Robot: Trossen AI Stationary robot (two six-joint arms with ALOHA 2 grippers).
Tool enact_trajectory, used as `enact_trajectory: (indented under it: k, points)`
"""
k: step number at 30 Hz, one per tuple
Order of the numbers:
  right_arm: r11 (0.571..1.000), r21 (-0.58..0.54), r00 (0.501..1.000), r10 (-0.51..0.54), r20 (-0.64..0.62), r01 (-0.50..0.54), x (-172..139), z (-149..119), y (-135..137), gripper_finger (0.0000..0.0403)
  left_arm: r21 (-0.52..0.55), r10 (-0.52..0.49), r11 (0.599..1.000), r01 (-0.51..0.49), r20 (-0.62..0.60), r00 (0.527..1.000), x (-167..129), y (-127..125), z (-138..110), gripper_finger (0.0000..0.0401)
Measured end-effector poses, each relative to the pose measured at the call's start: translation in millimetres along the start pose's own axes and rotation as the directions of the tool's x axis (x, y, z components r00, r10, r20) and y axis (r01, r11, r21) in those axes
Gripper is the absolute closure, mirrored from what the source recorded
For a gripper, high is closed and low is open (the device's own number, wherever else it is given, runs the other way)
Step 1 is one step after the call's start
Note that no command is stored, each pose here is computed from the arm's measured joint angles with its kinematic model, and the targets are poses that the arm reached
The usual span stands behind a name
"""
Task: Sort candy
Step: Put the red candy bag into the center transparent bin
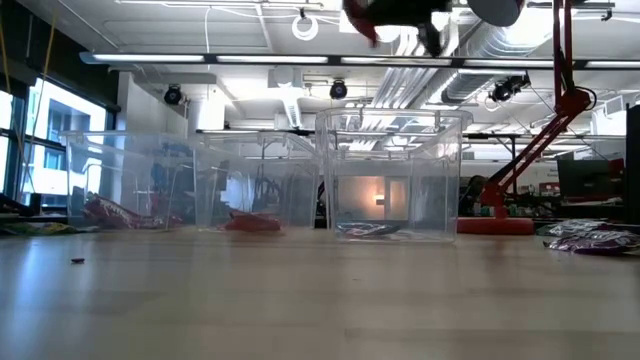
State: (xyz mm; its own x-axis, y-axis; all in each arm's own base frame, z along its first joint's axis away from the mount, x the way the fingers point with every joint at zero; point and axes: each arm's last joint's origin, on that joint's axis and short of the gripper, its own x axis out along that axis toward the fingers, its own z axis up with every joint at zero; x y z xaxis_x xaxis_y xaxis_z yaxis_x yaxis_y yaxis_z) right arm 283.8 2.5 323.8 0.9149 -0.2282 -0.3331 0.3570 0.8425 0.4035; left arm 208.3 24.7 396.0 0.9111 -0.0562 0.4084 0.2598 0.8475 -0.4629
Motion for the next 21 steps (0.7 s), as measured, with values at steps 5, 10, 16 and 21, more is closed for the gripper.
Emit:
enact_trajectory:
  k: [5, 10, 16, 21]
  points:
    - [0.995, 0.027, 0.971, 0.093, 0.219, -0.101, 41.0, 26.5, -23.3, 0.0400, -0.005, 0.013, 1.000, -0.013, 0.011, 1.000, 0.1, 0.3, 0.3, 0.0167]
    - [0.983, 0.128, 0.934, 0.082, 0.347, -0.133, 81.6, 32.4, -57.1, 0.0397, -0.025, 0.010, 1.000, -0.009, 0.017, 1.000, 0.1, 0.0, 0.8, 0.0167]
    - [0.975, 0.201, 0.927, 0.013, 0.374, -0.095, 119.7, 24.0, -91.2, 0.0363, -0.026, 0.023, 0.999, -0.022, 0.026, 0.999, 0.1, 0.2, 1.0, 0.0167]
    - [0.987, 0.144, 0.925, 0.004, 0.380, -0.064, 140.7, 33.6, -90.8, 0.0284, -0.028, 0.030, 0.999, -0.029, 0.025, 0.999, 0.1, 0.5, 0.6, 0.0167]
